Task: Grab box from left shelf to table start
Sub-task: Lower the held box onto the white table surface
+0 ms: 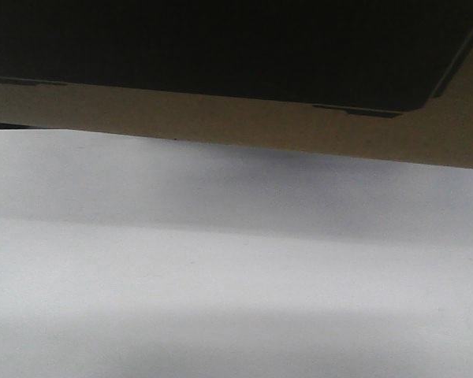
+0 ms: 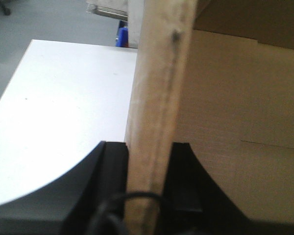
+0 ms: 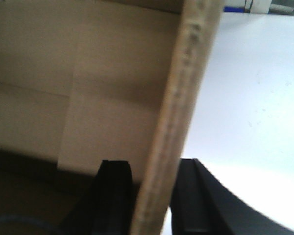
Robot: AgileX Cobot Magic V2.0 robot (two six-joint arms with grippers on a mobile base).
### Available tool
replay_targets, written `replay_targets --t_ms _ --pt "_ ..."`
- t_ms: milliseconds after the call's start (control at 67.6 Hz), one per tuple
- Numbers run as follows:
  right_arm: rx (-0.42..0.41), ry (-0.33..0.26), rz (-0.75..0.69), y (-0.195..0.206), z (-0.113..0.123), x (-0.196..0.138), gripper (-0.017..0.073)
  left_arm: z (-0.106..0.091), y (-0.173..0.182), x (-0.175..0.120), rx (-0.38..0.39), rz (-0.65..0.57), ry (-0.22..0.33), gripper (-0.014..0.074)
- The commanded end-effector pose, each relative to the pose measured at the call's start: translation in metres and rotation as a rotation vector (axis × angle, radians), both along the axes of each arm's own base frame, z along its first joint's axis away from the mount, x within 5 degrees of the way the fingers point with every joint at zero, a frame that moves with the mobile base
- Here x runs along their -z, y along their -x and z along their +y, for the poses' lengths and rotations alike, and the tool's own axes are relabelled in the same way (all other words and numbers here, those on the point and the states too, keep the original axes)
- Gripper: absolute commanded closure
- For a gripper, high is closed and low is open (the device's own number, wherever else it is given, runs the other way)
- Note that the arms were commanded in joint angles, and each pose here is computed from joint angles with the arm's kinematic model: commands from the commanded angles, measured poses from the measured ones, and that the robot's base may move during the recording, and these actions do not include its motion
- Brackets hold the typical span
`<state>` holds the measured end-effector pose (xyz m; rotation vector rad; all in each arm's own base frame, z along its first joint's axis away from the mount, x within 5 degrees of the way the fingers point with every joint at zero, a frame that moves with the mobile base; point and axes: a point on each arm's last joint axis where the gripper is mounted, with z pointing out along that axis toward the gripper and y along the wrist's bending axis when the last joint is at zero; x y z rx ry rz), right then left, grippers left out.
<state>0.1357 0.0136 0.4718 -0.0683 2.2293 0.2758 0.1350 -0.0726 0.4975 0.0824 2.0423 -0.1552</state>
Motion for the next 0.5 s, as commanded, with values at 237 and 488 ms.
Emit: replay_targets --t_ms 237,488 --pt "-0.037 -0.034 0.078 -0.074 -0.004 0.015 0.0503 -0.043 -0.071 0.013 0.166 0.045 0.133 0.0687" --pt "-0.057 0.003 0.186 -0.127 0.001 0.05 0.0503 -0.029 -0.147 0.063 0.146 0.251 0.185 0.0687"
